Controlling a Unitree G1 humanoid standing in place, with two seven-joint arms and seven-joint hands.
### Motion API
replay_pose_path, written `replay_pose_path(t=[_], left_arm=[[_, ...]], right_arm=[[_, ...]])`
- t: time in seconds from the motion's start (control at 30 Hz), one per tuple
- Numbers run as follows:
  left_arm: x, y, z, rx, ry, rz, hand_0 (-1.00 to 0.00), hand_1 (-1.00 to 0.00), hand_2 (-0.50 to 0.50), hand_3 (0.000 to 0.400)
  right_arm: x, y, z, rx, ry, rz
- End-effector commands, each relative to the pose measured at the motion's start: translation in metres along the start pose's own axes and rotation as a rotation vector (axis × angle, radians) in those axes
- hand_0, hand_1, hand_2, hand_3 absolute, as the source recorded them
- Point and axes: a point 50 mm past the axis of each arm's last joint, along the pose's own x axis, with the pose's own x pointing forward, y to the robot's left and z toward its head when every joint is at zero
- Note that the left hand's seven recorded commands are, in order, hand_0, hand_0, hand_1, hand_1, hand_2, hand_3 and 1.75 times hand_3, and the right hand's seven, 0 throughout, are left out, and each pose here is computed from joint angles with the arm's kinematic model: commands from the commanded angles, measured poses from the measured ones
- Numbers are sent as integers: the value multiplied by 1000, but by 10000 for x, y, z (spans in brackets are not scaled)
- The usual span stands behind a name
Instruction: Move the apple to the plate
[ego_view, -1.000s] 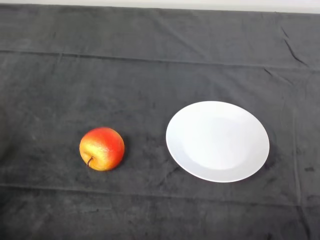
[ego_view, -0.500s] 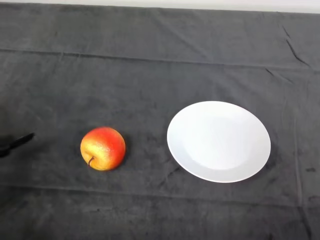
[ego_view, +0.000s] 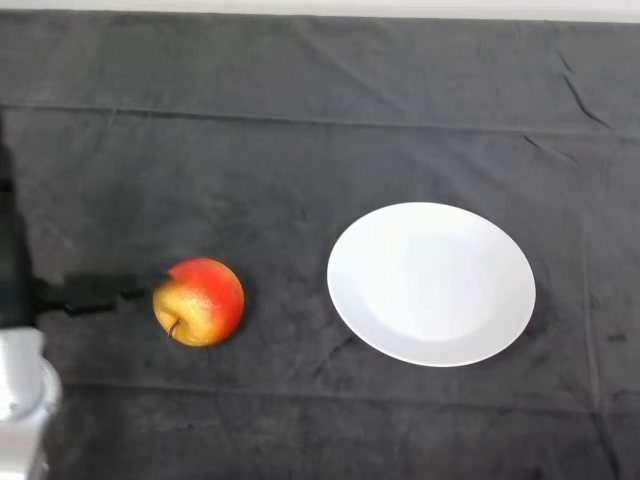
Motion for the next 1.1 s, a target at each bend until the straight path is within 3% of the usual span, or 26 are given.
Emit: replay_pose_path(t=[0.03,0.33,0.67,1.1], left_arm=[[-128,-86,-5,12,19,-33,0,0,0,0],[-321,-291,111,36,37,-195,0,0,0,0],[-383,-448,-71,87,143,-307,0,0,0,0],[-420,-611,-235,95,238,-371,0,0,0,0]], right_arm=[[17,58,58,-3,-26,21],[16,58,56,-8,-25,20],[15,58,55,-11,-25,19],[14,59,54,-12,-25,18]])
